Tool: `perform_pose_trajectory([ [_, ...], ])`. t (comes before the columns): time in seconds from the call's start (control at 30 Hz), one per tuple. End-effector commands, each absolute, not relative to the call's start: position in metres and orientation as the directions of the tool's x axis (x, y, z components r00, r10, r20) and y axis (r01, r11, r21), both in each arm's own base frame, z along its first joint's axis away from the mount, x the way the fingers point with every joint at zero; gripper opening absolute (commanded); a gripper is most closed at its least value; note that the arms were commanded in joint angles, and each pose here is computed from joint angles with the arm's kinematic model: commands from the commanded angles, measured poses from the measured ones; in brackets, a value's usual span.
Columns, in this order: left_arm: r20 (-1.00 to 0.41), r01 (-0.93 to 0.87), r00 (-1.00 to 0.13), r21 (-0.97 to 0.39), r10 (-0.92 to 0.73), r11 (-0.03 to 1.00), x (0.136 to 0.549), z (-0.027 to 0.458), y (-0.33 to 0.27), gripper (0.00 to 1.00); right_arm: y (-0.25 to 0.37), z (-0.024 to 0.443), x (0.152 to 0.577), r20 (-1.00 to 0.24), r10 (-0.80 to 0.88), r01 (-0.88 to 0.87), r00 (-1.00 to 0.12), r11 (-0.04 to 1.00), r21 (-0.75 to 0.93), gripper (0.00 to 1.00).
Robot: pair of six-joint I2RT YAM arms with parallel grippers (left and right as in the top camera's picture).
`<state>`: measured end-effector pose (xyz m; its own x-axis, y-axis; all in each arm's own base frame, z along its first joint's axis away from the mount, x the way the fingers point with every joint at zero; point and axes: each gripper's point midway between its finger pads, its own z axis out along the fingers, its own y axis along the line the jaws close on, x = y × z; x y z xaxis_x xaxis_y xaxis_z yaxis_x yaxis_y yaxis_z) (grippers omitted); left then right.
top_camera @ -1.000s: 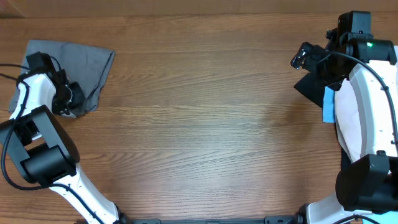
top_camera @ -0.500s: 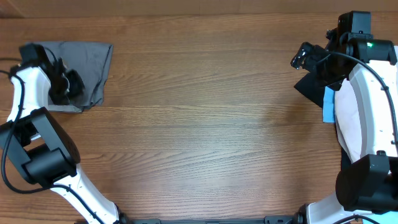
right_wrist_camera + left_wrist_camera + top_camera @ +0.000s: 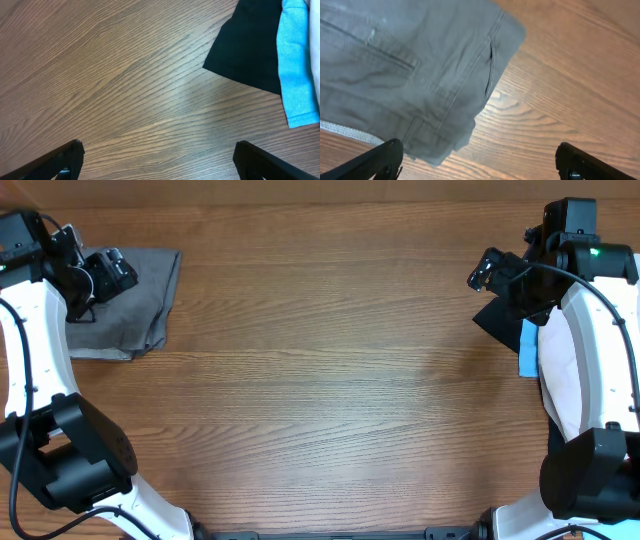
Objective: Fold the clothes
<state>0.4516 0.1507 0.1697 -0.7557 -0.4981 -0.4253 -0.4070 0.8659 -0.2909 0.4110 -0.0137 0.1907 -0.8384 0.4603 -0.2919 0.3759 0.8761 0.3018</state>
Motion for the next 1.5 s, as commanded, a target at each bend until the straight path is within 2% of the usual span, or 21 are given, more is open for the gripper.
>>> perform_pose_trajectory([
  [0.0, -0.43, -0.406, -0.749, -0.303, -0.504, 0.862, 0.454, 0.174, 0.15, 1.0, -0.015, 0.193, 0.413, -0.307, 0.458, 0.374, -0.834, 0.879, 0.296, 1.0],
  [1.13, -0.43, -0.406, -0.749, -0.303, -0.504, 0.862, 0.454, 0.174, 0.15, 1.0, -0.015, 0.194, 0.413, -0.308, 0.458, 0.373, -0.834, 0.879, 0.296, 1.0],
  [1.3, -0.43, -0.407, -0.749, -0.302, -0.504, 0.862, 0.454, 0.174, 0.15, 1.0, -0.013, 0.209, 0.41, -0.343, 0.452, 0.356, -0.824, 0.883, 0.307, 1.0],
  [1.47, -0.43, -0.406, -0.749, -0.302, -0.504, 0.862, 0.454, 0.174, 0.15, 1.0, -0.003, 0.255, 0.396, -0.443, 0.431, 0.3, -0.786, 0.893, 0.336, 1.0],
])
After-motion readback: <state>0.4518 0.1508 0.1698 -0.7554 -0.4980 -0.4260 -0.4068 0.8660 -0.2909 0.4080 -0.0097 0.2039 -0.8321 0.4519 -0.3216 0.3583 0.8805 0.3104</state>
